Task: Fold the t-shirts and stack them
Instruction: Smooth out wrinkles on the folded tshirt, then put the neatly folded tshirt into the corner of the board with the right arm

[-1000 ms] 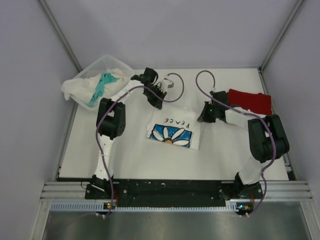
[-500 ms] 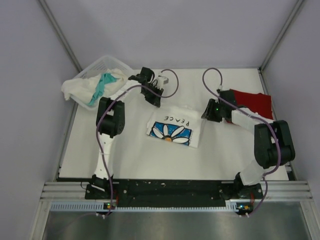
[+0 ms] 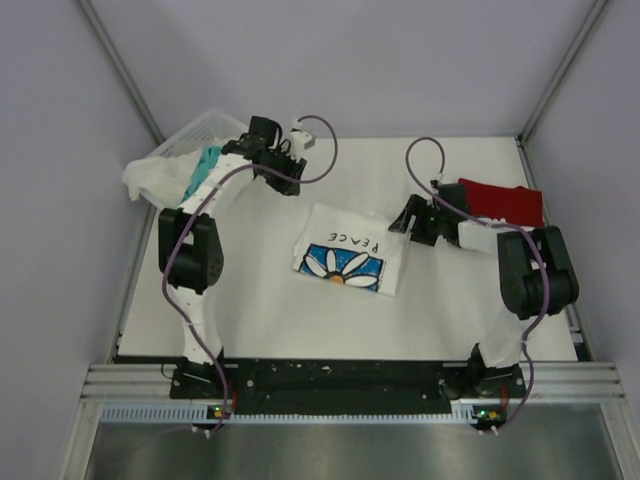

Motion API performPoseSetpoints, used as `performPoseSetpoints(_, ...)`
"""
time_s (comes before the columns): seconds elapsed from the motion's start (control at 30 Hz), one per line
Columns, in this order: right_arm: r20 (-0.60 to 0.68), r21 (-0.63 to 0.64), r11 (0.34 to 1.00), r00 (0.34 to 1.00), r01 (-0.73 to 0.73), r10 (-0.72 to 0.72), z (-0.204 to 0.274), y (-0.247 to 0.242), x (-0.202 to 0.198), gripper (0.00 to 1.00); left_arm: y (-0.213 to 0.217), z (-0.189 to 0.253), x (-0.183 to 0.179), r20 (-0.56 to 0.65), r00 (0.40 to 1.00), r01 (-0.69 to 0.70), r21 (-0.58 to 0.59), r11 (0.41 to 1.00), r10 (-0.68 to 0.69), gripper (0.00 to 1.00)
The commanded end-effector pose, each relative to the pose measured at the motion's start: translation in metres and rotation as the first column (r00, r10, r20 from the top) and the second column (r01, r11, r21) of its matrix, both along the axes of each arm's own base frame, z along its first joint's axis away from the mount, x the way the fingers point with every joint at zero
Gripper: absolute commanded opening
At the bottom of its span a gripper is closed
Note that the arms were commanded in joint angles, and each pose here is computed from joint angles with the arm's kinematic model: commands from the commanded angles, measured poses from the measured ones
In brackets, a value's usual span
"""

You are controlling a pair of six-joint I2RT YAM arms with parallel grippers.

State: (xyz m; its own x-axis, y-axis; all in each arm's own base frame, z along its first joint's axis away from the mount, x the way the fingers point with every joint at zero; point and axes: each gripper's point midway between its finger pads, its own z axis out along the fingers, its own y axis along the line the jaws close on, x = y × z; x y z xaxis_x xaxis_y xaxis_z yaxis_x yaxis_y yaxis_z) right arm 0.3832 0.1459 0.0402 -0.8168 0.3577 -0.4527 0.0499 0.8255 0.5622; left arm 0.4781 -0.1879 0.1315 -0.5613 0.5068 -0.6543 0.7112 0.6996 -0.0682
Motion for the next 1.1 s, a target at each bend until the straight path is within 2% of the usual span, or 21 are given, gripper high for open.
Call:
performPoseSetpoints(0.0, -0.034, 0.118, 0.993, 0.999, -0.016, 0.02, -0.02, 0.016, 0.003, 0.64, 0.016, 0.031, -0.019, 0.053, 0.998, 0.035, -0.032, 0.999, -0.033, 0.37)
performPoseSetpoints(0.03, -0.023, 0.152, 0.988, 0.999, -0.028, 0.032, -0.02, 0.021, 0.006, 0.56, 0.017, 0.031, -0.024, 0.048, 0.998, 0.039, -0.041, 0.998, -0.037, 0.37)
performPoseSetpoints(0.17, 0.017, 0.202, 0.978, 0.999, -0.053, 0.051, -0.013, 0.029, 0.014, 0.05, 0.03, 0.039, -0.032, 0.045, 0.999, 0.032, -0.052, 0.998, -0.03, 0.37)
performPoseSetpoints(0.2, 0.034, 0.199, 0.978, 0.998, -0.063, 0.058, -0.008, 0.029, 0.016, 0.0, 0.033, 0.041, -0.033, 0.046, 0.998, 0.033, -0.051, 0.998, -0.03, 0.37)
performPoseSetpoints(0.3, 0.078, 0.149, 0.985, 0.994, -0.091, 0.08, 0.01, 0.022, 0.021, 0.0, 0.042, 0.046, -0.037, 0.045, 0.999, 0.029, -0.052, 0.998, -0.026, 0.37)
performPoseSetpoints(0.47, 0.103, -0.084, 0.987, 0.983, -0.141, 0.149, 0.041, -0.006, 0.021, 0.0, 0.056, 0.044, -0.045, 0.047, 0.998, 0.039, -0.01, 0.999, -0.038, 0.38)
performPoseSetpoints(0.57, 0.094, -0.238, 0.954, 0.974, -0.181, 0.208, 0.054, -0.027, 0.015, 0.0, 0.059, 0.042, -0.051, 0.042, 0.998, 0.051, 0.003, 0.999, -0.051, 0.39)
performPoseSetpoints(0.8, 0.074, -0.489, 0.856, 0.969, -0.169, 0.234, 0.109, -0.075, 0.011, 0.0, 0.068, 0.039, -0.057, 0.035, 0.998, 0.045, 0.023, 0.999, -0.046, 0.41)
performPoseSetpoints(1.07, 0.068, -0.756, 0.648, 0.973, -0.093, 0.22, 0.162, -0.135, 0.013, 0.0, 0.073, 0.044, -0.055, 0.059, 0.997, 0.04, 0.031, 0.999, -0.041, 0.4)
